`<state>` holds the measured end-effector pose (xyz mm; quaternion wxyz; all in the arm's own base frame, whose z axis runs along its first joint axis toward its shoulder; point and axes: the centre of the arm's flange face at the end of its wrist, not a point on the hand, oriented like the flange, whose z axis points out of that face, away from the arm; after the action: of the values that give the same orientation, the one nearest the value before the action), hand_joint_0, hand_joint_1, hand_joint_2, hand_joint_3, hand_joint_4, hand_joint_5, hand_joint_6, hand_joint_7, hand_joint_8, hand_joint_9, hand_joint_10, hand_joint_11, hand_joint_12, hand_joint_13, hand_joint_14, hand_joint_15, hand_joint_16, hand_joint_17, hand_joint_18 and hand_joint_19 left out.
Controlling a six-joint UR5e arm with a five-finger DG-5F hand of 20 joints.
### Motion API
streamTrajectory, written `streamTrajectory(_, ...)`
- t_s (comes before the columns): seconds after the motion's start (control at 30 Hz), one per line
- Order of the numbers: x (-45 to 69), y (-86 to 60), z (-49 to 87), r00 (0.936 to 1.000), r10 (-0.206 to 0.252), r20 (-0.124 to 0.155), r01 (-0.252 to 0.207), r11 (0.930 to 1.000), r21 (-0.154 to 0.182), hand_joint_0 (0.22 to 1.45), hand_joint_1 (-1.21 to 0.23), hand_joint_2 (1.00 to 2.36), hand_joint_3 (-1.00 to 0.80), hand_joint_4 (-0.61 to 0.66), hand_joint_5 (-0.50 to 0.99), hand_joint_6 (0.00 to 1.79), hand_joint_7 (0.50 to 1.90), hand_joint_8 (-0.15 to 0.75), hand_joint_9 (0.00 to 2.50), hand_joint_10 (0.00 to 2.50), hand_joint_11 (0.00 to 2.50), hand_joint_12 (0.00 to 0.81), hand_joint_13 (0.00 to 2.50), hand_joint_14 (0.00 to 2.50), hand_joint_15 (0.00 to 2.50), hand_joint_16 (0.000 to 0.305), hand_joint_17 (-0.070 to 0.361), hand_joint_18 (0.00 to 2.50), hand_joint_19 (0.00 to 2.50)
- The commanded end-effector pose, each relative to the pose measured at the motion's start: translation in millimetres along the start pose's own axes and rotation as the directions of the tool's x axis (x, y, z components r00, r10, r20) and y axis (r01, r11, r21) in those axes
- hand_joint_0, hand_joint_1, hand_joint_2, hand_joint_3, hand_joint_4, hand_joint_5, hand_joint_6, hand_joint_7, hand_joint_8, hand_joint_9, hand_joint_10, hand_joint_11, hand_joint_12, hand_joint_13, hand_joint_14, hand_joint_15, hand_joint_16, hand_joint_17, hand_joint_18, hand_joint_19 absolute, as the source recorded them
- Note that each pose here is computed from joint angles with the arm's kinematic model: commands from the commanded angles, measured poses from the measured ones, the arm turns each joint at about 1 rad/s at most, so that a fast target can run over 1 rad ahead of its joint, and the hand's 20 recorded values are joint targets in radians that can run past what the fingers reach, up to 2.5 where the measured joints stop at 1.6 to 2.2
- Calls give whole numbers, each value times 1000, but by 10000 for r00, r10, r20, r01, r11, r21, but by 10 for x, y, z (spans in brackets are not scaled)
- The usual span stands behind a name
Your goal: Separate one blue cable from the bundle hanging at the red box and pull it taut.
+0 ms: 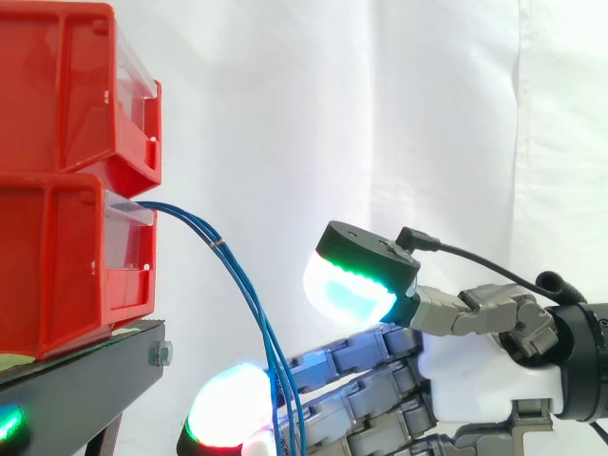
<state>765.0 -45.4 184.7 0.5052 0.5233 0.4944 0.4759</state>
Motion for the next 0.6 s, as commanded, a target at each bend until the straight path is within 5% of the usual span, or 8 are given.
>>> streamTrajectory(0.0,42,10,21,9999,111,-16,-112,9999,-96,548,-670,1000,-500,306,-176,502,795,290,727,6,188,280,502,2,69,32,71,417,294)
streamTrajectory(0.1,77,97,70,9999,123,-50,-125,9995,-306,560,-686,1000,-500,300,-177,503,819,289,724,6,206,279,510,3,71,31,70,429,297)
streamTrajectory(0.33,148,-20,129,9998,127,-128,-132,9991,-410,562,-689,1000,-500,303,-175,502,825,286,737,7,211,278,537,3,88,31,69,440,302)
streamTrajectory(0.57,159,55,181,9998,171,-118,-179,9974,-695,577,-638,1000,-500,318,-158,503,862,299,791,7,229,277,570,4,103,30,68,465,320)
